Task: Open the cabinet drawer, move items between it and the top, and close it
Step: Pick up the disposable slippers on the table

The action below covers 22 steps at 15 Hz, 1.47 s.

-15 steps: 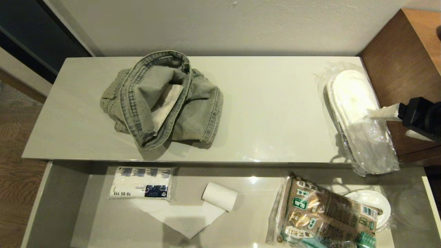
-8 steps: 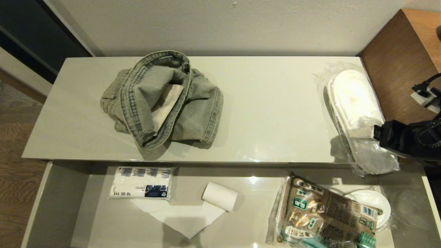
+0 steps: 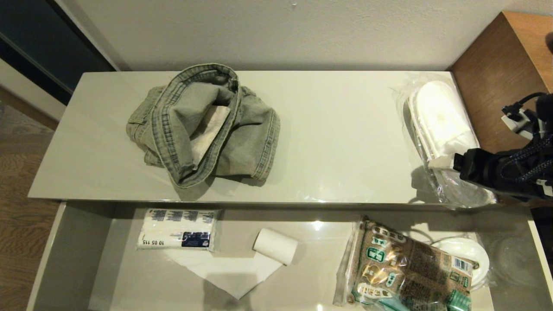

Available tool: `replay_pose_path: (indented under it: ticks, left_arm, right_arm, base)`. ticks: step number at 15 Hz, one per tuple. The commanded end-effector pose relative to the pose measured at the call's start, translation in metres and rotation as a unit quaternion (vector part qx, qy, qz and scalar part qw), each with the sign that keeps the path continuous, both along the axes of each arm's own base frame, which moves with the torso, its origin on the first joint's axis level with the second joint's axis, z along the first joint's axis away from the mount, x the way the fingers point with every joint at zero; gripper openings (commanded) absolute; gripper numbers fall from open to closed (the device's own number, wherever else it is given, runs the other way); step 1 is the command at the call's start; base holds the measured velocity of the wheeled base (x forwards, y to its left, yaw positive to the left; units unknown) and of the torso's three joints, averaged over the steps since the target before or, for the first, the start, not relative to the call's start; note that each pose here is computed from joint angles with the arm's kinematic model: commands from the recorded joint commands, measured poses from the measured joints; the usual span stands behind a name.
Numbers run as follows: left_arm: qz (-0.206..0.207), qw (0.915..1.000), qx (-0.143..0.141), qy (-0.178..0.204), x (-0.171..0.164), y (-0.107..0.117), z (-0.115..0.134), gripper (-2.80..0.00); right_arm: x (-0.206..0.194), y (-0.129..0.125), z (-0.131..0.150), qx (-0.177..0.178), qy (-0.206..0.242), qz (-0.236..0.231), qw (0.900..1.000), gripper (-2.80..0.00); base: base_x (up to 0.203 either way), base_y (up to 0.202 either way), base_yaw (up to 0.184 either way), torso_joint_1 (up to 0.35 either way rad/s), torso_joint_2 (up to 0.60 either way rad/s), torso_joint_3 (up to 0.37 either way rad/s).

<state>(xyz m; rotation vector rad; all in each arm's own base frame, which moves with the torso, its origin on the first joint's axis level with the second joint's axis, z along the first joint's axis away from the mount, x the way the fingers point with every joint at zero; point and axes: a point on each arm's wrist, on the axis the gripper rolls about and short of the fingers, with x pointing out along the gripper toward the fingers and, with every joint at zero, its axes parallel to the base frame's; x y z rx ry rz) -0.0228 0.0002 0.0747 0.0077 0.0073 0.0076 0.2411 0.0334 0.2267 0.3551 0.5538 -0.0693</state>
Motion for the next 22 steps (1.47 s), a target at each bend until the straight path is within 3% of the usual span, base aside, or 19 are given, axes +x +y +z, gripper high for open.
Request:
replay_pose_path:
  ticks: [1,3,10,11,22]
  left_arm:
    - [0.000,1.0000,0.000,0.001,0.000,0.000,0.000,-2.80]
    - [0.000,1.0000,0.000,0.000,0.000,0.000,0.000,-2.80]
    - [0.000,1.0000,0.000,0.001,0.000,0.000,0.000,-2.80]
    - [0.000,1.0000,0.000,0.001,0.000,0.000,0.000,-2.80]
    - [0.000,1.0000,0.000,0.001,0.000,0.000,0.000,-2.80]
  right_arm:
    - [0.008,0.000,-0.006,-0.009,0.011,-0.015,1.000,0.00]
    - [0.015,0.000,-0.016,-0.026,0.025,-0.043,0.998,0.00]
    - [0.019,0.000,-0.040,-0.035,0.071,-0.044,0.996,0.00]
    - [0.019,0.000,-0.041,-0.036,0.071,-0.044,0.996,-2.80]
    - [-0.010,0.005,-0.010,-0.015,0.051,-0.013,0.998,-2.80]
  base:
    - [0.000,0.000,0.000,0.000,0.00,0.000]
    - [0.000,0.000,0.000,0.000,0.00,0.000]
    - [0.000,0.000,0.000,0.000,0.00,0.000]
    - [0.000,0.000,0.000,0.000,0.00,0.000]
    - [0.000,0.000,0.000,0.000,0.00,0.000]
